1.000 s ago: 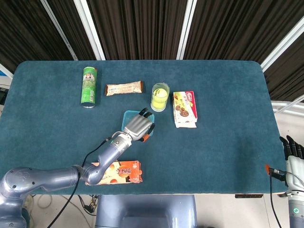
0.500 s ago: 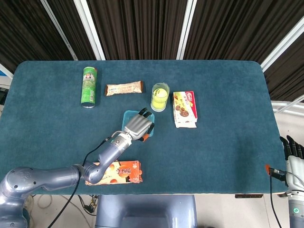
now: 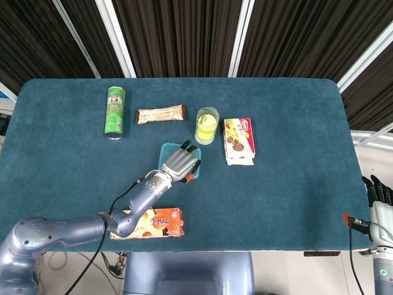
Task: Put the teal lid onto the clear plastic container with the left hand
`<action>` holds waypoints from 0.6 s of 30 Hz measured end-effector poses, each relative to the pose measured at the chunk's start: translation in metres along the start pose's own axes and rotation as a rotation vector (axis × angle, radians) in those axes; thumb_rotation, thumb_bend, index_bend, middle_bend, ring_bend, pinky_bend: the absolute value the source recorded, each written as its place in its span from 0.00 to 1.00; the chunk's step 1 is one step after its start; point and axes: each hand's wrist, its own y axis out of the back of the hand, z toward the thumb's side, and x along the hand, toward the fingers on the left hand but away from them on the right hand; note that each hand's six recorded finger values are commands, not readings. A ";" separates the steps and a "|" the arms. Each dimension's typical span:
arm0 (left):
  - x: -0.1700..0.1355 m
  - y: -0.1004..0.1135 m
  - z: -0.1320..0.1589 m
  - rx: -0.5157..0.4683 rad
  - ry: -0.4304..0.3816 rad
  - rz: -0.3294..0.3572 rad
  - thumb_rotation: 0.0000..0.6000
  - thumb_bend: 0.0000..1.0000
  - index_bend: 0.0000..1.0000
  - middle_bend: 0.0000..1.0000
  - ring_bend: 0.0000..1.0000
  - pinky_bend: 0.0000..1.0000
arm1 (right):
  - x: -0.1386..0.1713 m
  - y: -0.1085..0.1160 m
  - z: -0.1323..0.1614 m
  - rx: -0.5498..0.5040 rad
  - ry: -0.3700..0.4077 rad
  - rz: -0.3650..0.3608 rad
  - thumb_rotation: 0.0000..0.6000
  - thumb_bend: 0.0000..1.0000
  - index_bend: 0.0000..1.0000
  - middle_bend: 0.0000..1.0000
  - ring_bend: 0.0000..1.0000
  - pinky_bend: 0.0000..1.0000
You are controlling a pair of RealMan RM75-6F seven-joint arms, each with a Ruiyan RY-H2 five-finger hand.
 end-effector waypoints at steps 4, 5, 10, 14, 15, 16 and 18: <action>0.001 -0.002 0.001 0.007 -0.003 0.001 1.00 0.44 0.66 0.62 0.11 0.00 | 0.000 0.000 0.000 -0.001 -0.001 0.001 1.00 0.29 0.10 0.00 0.00 0.00; 0.001 -0.002 0.001 0.009 -0.003 0.001 1.00 0.44 0.66 0.62 0.11 0.00 | 0.000 0.000 0.000 -0.002 -0.001 0.001 1.00 0.29 0.10 0.00 0.00 0.00; 0.001 -0.006 -0.001 0.015 0.000 -0.005 1.00 0.44 0.66 0.62 0.11 0.00 | 0.000 0.000 0.000 -0.004 -0.002 0.001 1.00 0.29 0.10 0.00 0.00 0.00; 0.001 -0.007 -0.003 0.024 0.003 -0.006 1.00 0.44 0.66 0.62 0.11 0.00 | 0.000 0.000 0.000 -0.005 -0.001 0.000 1.00 0.29 0.10 0.00 0.00 0.00; 0.001 -0.008 -0.003 0.026 0.004 -0.006 1.00 0.44 0.66 0.62 0.11 0.00 | 0.000 0.000 0.000 -0.005 -0.002 0.000 1.00 0.29 0.10 0.00 0.00 0.00; 0.001 -0.008 -0.004 0.029 0.004 -0.007 1.00 0.44 0.66 0.62 0.11 0.00 | 0.000 0.000 0.000 -0.006 -0.002 0.000 1.00 0.29 0.10 0.00 0.00 0.00; 0.001 -0.009 -0.004 0.037 0.005 -0.008 1.00 0.44 0.66 0.62 0.11 0.00 | 0.000 0.000 0.000 -0.005 -0.001 -0.001 1.00 0.29 0.10 0.00 0.00 0.00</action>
